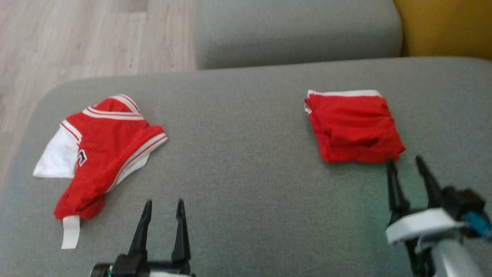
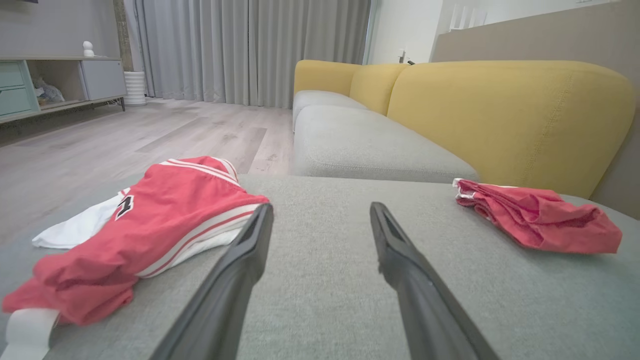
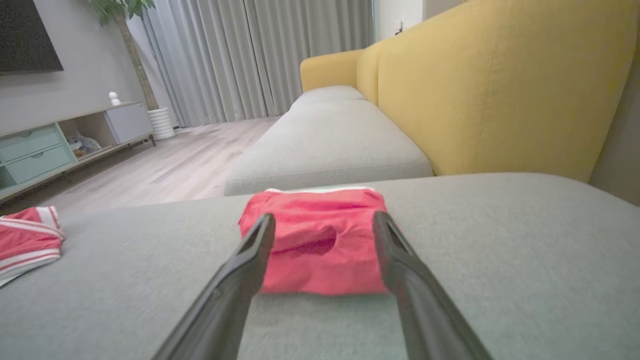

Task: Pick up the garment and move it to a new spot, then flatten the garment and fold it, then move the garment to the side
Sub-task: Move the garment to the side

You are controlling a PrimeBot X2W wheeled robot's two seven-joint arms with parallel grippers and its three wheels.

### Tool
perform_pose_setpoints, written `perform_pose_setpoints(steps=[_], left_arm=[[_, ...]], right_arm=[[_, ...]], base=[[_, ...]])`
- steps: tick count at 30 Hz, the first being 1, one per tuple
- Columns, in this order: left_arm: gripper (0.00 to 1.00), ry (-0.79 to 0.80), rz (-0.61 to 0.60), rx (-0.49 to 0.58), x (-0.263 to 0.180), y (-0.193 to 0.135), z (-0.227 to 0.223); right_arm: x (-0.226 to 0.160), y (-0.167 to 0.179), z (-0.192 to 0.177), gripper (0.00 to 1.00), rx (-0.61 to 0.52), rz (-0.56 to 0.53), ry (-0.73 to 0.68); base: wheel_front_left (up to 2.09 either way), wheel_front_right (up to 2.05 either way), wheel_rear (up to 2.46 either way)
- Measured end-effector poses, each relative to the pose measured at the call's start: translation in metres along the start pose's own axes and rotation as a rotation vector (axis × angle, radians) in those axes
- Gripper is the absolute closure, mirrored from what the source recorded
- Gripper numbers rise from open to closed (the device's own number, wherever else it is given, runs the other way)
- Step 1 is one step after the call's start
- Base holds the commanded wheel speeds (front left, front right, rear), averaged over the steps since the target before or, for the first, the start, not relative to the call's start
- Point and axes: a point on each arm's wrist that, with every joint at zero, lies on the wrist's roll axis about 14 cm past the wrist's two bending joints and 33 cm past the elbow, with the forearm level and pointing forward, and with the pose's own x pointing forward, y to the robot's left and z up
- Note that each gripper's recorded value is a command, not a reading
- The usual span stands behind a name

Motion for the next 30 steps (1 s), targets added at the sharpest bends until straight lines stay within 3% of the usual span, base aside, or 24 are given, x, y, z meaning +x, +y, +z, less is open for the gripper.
perform_pose_setpoints(steps=[7,11,16,21,22,24,30], left_arm=[[0.0,-0.005,-0.014,-0.008,0.037,-0.004,0.002],[0.0,0.017,-0.021,-0.012,0.052,-0.004,-0.006],[0.0,0.039,-0.01,-0.01,0.064,0.001,-0.015],[0.0,0.052,-0.001,-0.007,0.069,0.004,-0.021],[0.0,0.056,0.0,-0.007,0.069,0.005,-0.022],[0.0,0.066,0.009,-0.005,0.07,0.007,-0.026],[0.0,0.074,-0.001,-0.008,0.078,0.003,-0.03]], right_arm=[[0.067,-0.037,-0.008,0.0,-0.023,-0.047,0.13],[0.098,-0.054,-0.028,0.0,-0.029,-0.062,0.296],[0.109,-0.077,-0.066,0.0,-0.047,-0.09,0.496],[0.115,-0.069,-0.087,0.0,-0.029,-0.057,0.588],[0.115,-0.061,-0.094,0.38,-0.012,-0.038,0.616],[0.115,-0.053,-0.097,1.0,0.005,-0.012,0.625],[0.11,-0.086,-0.089,1.0,-0.042,-0.053,0.614]], base=[[0.0,0.0,0.0],[0.0,0.0,0.0],[0.0,0.0,0.0],[0.0,0.0,0.0],[0.0,0.0,0.0],[0.0,0.0,0.0],[0.0,0.0,0.0]])
